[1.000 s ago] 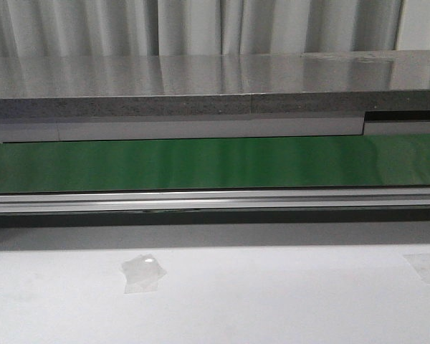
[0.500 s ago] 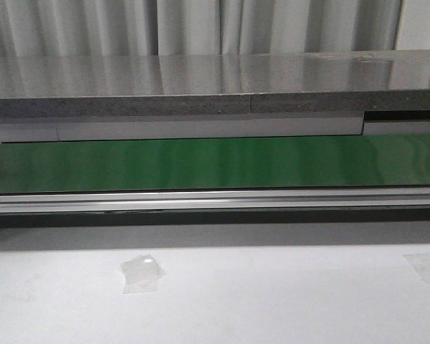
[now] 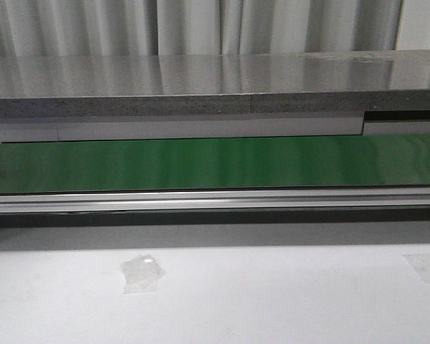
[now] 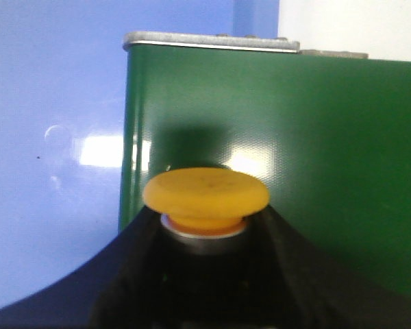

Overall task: Move button from left to right
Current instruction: 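Carry the button with the left gripper onto the green belt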

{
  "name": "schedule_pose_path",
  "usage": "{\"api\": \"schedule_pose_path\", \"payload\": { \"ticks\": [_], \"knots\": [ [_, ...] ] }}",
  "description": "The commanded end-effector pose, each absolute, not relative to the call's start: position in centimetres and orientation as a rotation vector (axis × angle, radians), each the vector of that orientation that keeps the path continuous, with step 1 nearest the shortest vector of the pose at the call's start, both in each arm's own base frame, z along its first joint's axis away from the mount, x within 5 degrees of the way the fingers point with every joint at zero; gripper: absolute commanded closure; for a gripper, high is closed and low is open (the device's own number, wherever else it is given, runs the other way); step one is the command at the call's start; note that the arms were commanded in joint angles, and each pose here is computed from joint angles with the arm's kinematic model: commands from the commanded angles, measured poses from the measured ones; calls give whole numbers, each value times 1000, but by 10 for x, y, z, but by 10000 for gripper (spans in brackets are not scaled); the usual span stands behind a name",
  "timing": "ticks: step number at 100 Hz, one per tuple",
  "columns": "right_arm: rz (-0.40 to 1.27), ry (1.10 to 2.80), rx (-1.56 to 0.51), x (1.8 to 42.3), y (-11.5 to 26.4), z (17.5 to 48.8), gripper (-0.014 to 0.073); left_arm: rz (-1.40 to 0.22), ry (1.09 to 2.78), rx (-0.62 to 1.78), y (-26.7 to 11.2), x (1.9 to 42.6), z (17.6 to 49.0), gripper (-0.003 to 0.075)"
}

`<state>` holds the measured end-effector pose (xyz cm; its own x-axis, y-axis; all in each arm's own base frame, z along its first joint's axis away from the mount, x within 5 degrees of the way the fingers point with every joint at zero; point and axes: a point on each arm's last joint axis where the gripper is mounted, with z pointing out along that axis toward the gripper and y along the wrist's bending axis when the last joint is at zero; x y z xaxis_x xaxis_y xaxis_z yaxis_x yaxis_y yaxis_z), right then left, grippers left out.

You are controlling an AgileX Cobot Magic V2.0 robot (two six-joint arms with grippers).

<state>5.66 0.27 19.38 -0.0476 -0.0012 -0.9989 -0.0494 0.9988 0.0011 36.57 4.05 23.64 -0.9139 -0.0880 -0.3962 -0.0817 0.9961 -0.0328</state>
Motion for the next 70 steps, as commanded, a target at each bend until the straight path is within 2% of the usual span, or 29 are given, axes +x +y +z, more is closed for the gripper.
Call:
{"api": "schedule_pose_path", "payload": {
  "ticks": [1, 6, 16, 38, 70],
  "knots": [
    [37, 1504, -48, 55, 3, 207, 661, -14, 2635, -95, 38, 366, 260, 370],
    [37, 1504, -48, 55, 3, 207, 661, -13, 2636, -93, 38, 366, 260, 293],
    [37, 1504, -48, 55, 3, 207, 661, -10, 2634, -84, 38, 366, 260, 227],
    [37, 1504, -48, 55, 3, 207, 661, -14, 2607, -70, 38, 366, 265, 225],
    [37, 1504, -48, 55, 3, 207, 661, -126, 2446, -22, 25, 342, 318, 226]
  ]
}}
